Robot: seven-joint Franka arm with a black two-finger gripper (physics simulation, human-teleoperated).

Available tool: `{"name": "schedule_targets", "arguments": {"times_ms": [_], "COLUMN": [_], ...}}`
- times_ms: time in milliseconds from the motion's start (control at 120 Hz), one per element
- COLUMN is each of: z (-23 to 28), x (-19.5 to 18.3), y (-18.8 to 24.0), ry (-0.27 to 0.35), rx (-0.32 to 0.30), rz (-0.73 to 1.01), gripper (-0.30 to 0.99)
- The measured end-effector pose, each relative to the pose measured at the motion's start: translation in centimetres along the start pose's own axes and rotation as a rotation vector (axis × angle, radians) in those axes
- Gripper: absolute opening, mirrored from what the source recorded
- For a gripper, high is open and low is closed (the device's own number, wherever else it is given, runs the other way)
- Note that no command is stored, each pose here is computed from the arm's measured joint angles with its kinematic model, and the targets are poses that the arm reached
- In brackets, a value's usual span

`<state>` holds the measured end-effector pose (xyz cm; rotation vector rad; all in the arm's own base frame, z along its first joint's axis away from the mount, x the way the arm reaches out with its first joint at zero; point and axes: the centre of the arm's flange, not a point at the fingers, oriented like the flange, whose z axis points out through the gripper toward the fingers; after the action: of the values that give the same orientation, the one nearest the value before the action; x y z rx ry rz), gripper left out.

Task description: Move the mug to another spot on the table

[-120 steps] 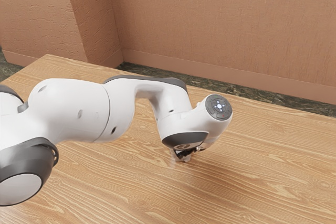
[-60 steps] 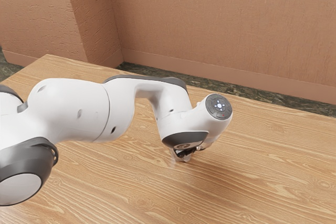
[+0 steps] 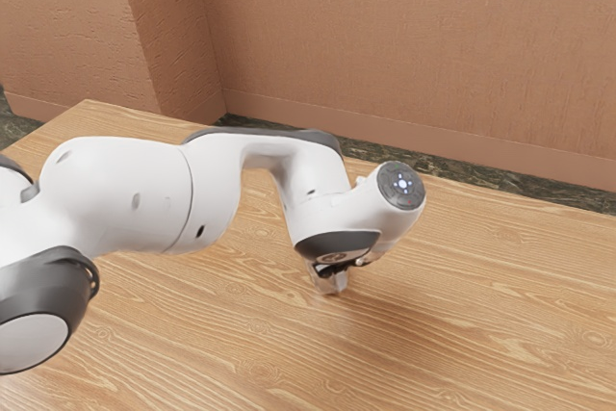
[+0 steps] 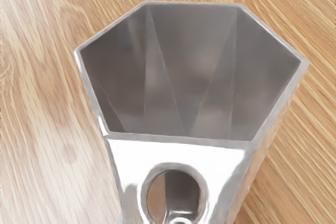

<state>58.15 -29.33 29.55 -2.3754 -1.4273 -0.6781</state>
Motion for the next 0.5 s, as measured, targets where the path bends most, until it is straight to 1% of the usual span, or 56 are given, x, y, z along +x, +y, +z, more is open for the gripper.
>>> {"name": "schedule_targets", "arguments": {"times_ms": [167,350,500], "z": [-0.5,-0.3,-0.3], "x": [0.3,0.9,2.3], "y": [-0.1,-0.4,-0.7], "ry": [0.063,0.122,0.178], "rx": [0.011,0.040,0.076], "rz": [0.023,0.016,-0.014], "gripper": [0.06,0.04,0.02]}}
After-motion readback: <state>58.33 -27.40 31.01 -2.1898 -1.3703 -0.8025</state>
